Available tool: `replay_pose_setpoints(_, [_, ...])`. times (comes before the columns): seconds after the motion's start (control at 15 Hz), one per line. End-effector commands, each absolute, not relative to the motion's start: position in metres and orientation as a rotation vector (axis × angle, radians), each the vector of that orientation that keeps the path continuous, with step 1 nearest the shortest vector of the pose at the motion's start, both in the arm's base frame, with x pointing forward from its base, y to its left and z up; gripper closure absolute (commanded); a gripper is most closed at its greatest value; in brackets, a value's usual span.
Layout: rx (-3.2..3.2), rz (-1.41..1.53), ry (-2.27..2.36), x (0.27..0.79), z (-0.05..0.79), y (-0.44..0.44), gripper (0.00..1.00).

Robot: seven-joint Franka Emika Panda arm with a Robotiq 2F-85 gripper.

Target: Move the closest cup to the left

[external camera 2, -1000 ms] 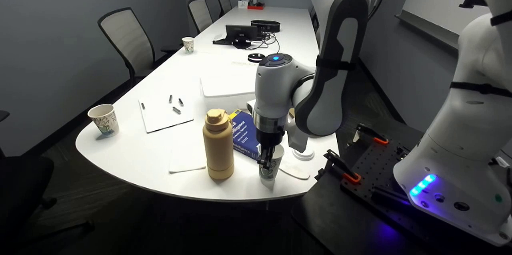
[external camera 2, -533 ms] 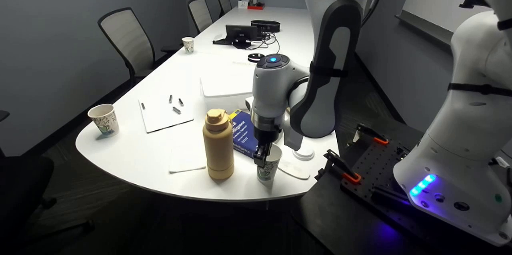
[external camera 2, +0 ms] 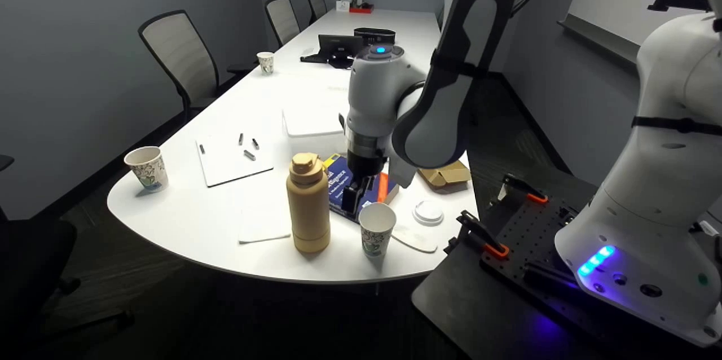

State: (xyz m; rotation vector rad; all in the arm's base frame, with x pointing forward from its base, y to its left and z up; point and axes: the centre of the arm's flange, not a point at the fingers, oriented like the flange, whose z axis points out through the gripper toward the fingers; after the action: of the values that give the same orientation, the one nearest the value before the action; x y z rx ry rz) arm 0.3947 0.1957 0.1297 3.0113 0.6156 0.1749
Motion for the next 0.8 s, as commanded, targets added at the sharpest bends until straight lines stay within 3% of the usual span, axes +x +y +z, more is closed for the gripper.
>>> replay_pose_setpoints(0.0, [3.042, 0.137, 0.499, 0.414, 0.217, 0.174, 0.00])
replay_pose_setpoints(0.33, [3.045, 0.027, 0.110, 0.440, 0.296, 0.102, 0.00])
replay_pose_setpoints(0.73, [3.093, 0.013, -0.164, 0.441, 0.334, 0.055, 0.00])
